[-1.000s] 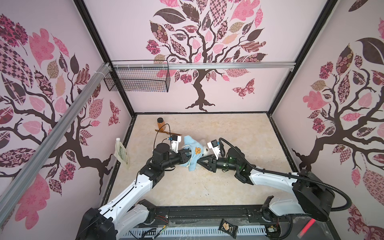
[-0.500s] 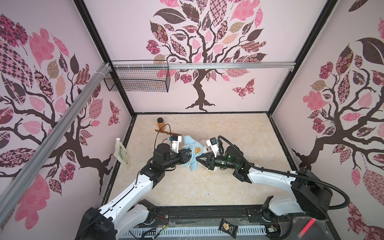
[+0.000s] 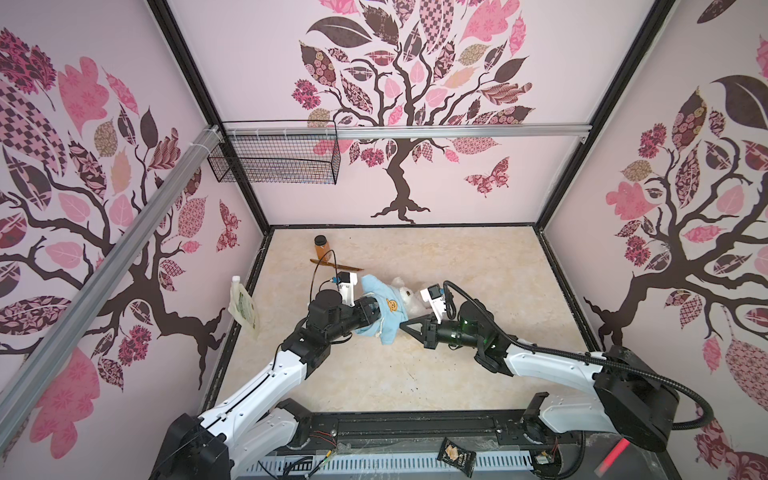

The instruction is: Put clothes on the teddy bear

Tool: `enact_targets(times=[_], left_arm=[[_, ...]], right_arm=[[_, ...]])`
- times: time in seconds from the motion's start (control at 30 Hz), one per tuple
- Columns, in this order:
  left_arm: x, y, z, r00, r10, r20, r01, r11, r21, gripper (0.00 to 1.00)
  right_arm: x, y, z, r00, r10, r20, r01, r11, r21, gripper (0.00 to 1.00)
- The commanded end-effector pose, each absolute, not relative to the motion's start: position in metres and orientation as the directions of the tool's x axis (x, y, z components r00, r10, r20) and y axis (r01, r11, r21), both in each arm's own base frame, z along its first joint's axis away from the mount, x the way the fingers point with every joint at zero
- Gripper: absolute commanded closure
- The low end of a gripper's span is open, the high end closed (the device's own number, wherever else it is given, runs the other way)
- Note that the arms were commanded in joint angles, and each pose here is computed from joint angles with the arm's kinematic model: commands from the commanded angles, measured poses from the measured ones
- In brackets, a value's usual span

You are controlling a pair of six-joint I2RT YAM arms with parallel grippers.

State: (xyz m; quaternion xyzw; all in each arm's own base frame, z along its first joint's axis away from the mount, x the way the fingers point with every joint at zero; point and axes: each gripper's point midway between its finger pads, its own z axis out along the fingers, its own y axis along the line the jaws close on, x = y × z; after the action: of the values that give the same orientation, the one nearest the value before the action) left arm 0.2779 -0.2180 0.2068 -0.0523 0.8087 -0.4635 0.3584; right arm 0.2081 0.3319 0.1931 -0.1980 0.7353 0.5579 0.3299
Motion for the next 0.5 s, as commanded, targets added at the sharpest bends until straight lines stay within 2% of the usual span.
enact_targets(times=[0.0,0.13,0.27,0.33,0.47], left_arm=[[0.3,-0.208,0.228,-0.654,-0.522,-0.548,0.249,0.536,-0.807,1.0],[0.297,-0.211,0.235,-0.677,-0.514,-0.527,0.26,0.503,-0.824,1.0],[0.295,-0.203,0.242,-0.687,-0.559,-0.464,0.233,0.435,-0.87,1.0],[0.293,-0.203,0.246,-0.691,-0.581,-0.431,0.23,0.388,-0.892,1.0],[0.291,-0.206,0.248,-0.686,-0.589,-0.427,0.235,0.377,-0.896,1.0]], right_arm=[[0.197,0.323,0.178,-0.728,0.043,-0.685,-0.638,0.325,0.698,1.0],[0.208,0.308,0.144,-0.748,0.035,-0.662,-0.57,0.475,0.67,1.0],[0.214,0.303,0.125,-0.768,0.026,-0.639,-0.527,0.541,0.656,1.0],[0.211,0.31,0.128,-0.774,0.017,-0.633,-0.541,0.502,0.675,1.0],[0.202,0.336,0.165,-0.76,0.03,-0.649,-0.605,0.332,0.724,1.0]])
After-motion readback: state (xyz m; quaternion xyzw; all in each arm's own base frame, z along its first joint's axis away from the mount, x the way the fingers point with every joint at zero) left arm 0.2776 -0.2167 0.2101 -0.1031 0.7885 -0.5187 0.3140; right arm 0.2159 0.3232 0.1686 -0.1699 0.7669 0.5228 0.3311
